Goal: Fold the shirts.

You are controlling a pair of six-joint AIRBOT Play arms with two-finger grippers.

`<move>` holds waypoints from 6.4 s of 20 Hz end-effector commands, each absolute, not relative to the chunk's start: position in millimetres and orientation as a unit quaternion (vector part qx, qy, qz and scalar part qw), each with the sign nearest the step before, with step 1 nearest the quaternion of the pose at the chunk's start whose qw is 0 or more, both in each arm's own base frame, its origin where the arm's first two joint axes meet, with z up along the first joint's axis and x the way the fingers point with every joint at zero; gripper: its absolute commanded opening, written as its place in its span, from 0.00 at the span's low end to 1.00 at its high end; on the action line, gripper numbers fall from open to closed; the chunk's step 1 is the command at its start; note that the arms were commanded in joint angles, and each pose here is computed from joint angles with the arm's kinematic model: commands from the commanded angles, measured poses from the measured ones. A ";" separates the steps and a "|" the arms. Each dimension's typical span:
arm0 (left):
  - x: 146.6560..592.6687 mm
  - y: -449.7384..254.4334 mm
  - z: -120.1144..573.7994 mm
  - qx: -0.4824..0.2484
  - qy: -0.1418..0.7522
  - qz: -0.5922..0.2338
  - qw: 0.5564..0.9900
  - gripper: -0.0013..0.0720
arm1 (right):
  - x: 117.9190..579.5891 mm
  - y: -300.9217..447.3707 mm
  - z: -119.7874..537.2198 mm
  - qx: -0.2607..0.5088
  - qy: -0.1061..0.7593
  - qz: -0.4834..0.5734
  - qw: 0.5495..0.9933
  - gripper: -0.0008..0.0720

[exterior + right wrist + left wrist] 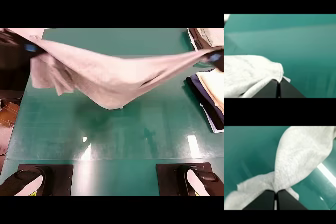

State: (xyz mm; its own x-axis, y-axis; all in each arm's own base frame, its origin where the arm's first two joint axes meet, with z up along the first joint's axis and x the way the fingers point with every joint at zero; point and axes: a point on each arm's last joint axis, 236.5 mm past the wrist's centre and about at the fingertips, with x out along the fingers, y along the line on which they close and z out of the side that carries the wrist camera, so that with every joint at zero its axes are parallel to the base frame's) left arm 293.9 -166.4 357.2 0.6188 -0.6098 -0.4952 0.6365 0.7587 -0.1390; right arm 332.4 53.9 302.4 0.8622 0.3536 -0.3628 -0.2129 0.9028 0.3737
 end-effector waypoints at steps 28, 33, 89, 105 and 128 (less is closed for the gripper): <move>315.8 -170.6 112.0 -0.086 0.470 -0.302 0.825 0.05 | 404.0 90.9 71.6 0.189 0.546 0.179 0.796 0.59; 315.9 -170.7 112.1 -0.086 0.470 -0.302 0.825 0.05 | 305.4 154.8 2.1 0.184 0.636 0.205 0.721 0.60; 166.7 -175.0 475.4 0.044 0.127 -0.410 0.902 0.05 | 245.4 50.8 457.4 0.024 0.083 0.094 0.992 0.03; 438.5 -195.9 72.9 -0.083 0.517 -0.321 0.789 0.05 | 464.7 57.5 118.6 0.074 0.526 0.052 0.846 0.03; 263.6 -70.2 -48.1 -0.291 0.673 -0.184 0.654 0.49 | 464.6 47.9 166.1 0.240 0.473 0.180 0.829 0.54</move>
State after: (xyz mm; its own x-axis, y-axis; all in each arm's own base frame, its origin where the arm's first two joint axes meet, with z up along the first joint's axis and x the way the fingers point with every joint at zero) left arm 309.5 -59.0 -7.8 0.0620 -0.5994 -0.7980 -0.0560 0.7962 -0.6024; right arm 466.9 37.2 163.5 0.4964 0.5162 -0.6979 -0.0458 0.8184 0.5728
